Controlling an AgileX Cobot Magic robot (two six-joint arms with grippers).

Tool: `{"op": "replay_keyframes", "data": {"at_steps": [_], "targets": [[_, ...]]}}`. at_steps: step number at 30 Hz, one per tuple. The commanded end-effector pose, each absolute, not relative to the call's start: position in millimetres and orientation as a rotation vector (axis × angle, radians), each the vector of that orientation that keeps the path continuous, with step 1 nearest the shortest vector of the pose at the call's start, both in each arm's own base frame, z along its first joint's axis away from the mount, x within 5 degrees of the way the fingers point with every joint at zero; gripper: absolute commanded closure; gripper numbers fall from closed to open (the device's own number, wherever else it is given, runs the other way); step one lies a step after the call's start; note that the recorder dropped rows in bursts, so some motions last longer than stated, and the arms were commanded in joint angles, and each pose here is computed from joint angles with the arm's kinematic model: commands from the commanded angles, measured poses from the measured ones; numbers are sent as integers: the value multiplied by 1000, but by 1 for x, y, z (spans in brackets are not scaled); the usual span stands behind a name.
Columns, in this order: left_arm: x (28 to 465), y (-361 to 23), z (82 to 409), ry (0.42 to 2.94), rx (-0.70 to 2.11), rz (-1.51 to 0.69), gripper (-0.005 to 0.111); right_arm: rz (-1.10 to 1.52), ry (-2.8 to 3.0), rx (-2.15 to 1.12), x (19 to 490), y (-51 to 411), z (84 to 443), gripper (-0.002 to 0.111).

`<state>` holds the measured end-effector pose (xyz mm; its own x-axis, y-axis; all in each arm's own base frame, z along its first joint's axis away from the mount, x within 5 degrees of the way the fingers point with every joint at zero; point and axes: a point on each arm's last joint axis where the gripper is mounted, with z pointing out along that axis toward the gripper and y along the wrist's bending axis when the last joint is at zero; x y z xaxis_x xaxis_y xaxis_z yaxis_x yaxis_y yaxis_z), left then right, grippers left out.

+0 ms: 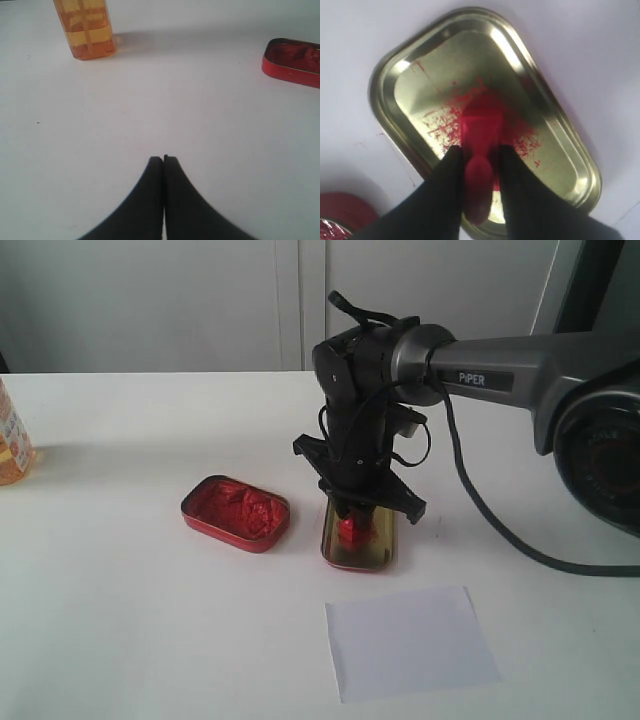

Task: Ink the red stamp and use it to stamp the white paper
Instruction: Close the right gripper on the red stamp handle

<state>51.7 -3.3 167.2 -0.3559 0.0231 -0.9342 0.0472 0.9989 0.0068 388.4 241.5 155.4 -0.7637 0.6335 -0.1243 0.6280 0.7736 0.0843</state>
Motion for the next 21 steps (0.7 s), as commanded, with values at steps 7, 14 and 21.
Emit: {"op": "replay_keyframes", "data": {"at_steps": [7, 14, 21], "targets": [[51, -3, 166, 1936, 47, -26, 107, 45, 2822, 1027, 389, 238, 157, 108], [51, -3, 166, 1936, 47, -26, 107, 46, 2821, 1025, 389, 238, 157, 108], [51, -3, 166, 1936, 47, -26, 107, 92, 2810, 954, 389, 238, 175, 108]]}}
